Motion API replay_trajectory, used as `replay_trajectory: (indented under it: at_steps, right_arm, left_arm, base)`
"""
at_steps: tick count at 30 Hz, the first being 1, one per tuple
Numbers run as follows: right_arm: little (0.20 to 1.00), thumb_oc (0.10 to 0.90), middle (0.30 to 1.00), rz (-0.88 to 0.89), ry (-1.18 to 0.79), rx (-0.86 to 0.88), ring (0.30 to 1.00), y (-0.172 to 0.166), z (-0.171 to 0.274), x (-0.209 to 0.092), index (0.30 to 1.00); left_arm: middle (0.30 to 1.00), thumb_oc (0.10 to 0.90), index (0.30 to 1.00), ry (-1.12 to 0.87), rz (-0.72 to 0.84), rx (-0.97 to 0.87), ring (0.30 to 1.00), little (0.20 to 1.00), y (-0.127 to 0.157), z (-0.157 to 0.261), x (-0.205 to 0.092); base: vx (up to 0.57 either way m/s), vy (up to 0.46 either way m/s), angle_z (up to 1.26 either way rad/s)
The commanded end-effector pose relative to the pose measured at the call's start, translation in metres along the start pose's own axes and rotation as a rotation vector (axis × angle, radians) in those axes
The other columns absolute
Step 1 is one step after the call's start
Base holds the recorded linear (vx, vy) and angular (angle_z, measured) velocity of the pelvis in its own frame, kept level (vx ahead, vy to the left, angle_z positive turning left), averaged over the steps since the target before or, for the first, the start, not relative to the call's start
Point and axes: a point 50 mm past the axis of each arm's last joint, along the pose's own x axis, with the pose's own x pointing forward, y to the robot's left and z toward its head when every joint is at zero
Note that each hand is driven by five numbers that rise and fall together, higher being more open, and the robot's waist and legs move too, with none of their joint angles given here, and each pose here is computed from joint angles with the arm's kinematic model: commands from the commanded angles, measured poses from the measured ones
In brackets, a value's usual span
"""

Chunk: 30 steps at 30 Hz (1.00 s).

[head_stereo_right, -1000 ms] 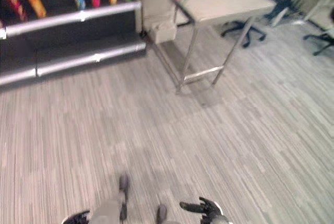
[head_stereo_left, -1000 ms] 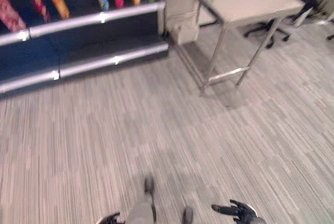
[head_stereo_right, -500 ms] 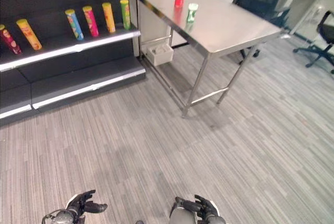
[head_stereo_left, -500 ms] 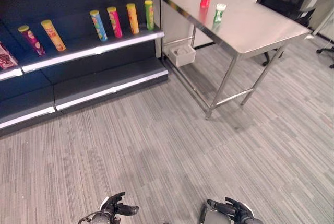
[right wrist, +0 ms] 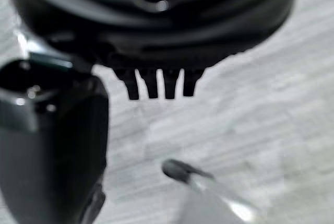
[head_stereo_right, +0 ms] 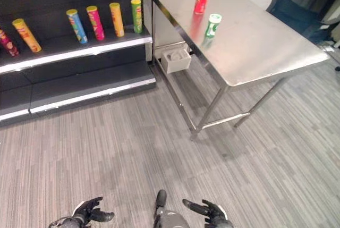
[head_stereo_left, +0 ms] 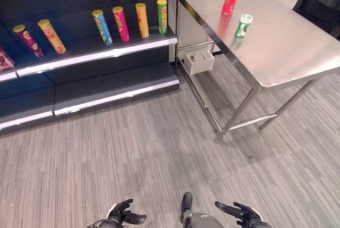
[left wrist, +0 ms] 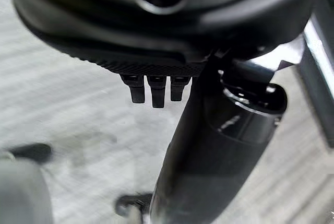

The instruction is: Put the goods on the table back onto the shelves and tidy them up.

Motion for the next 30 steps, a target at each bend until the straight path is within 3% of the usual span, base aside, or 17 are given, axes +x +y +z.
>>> replay_trajectory:
  at_steps: [1,8,19,30]
  right_arm:
    - [0.900,0.800,0.900,-0.027,-0.015,-0.024,0.900,-0.013,-0.004,-0.004,0.900]
    - [0.900,0.800,0.900,-0.045,-0.047,-0.019,0.900,-0.017,0.007,-0.002,0.900]
    - [0.900,0.800,0.900,-0.069,-0.003,-0.058,0.900,-0.022,-0.003,-0.003,0.900]
    - [0.900,0.800,0.900,-0.027,-0.079,-0.034,0.900,-0.006,0.021,0.001,0.900]
  left_arm:
    - [0.900,0.800,0.900,-0.055,0.045,0.033,0.900,0.900,0.023,0.008,-0.002]
    - [0.900,0.800,0.900,-0.036,0.043,0.027,0.900,0.900,0.020,0.004,-0.002]
    - [0.900,0.800,0.900,-0.008,0.038,0.053,0.900,0.900,0.017,-0.005,-0.004]
    - [0.900,0.800,0.900,-0.073,0.089,0.073,0.900,0.900,0.039,0.019,-0.001]
  base:
    - [0.17,-0.321,0.00]
    - [0.16,-0.066,-0.09]
    - [0.29,0.197,-0.43]
    - [0.09,0.143,-0.30]
